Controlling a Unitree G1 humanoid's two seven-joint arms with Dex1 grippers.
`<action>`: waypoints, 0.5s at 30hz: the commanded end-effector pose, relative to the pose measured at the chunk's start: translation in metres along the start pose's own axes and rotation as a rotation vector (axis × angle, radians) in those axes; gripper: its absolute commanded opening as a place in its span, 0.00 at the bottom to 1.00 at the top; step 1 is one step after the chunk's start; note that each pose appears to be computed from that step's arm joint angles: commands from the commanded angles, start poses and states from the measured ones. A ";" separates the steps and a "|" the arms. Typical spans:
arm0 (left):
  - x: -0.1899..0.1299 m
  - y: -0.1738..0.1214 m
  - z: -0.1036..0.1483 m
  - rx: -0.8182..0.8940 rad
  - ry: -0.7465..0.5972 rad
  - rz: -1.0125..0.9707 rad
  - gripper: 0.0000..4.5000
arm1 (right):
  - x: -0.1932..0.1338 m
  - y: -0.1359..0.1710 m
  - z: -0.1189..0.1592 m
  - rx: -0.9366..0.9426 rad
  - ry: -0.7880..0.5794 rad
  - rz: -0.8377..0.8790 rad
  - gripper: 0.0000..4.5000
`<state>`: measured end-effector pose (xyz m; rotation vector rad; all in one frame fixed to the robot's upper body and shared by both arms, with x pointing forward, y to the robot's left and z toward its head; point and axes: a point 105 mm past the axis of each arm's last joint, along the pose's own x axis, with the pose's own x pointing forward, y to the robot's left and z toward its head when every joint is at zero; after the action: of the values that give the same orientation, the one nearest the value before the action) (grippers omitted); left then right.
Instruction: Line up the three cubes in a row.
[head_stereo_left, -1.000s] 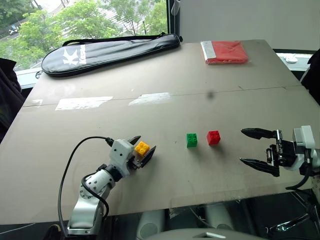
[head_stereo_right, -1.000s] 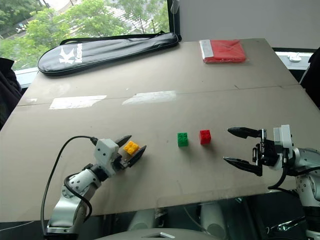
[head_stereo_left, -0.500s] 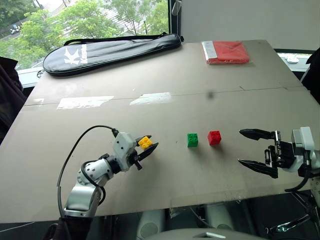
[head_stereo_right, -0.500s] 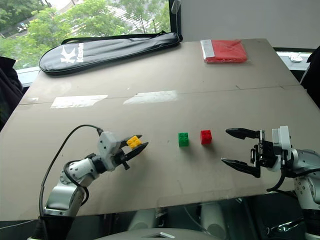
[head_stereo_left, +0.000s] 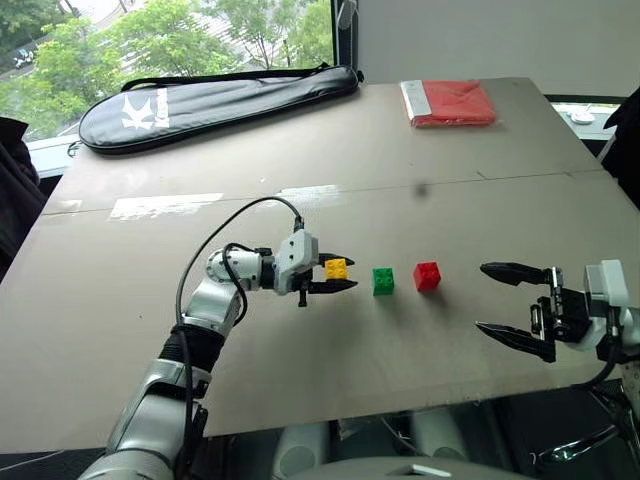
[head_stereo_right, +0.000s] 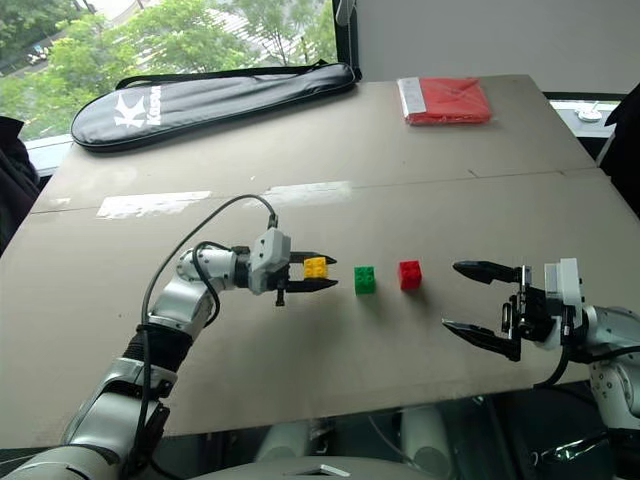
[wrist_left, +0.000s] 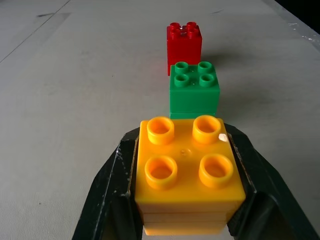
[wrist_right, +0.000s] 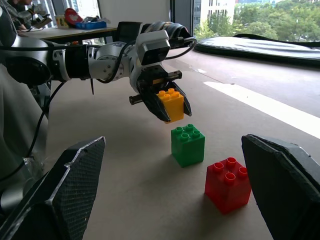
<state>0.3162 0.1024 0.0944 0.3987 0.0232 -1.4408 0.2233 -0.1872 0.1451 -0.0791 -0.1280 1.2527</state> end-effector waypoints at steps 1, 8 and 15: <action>0.002 -0.003 0.005 0.048 -0.029 -0.064 0.30 | -0.001 0.002 0.013 -0.061 -0.011 -0.003 1.00; 0.007 -0.005 -0.003 0.016 -0.030 -0.084 0.30 | -0.002 0.003 0.014 -0.063 -0.005 -0.008 1.00; 0.006 -0.007 -0.008 0.012 -0.014 -0.067 0.30 | -0.003 0.003 0.013 -0.058 0.003 0.001 1.00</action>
<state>0.3111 0.0973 0.0821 0.3891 0.0372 -1.5247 0.2197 -0.1871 0.1447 -0.0881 -0.1159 1.2490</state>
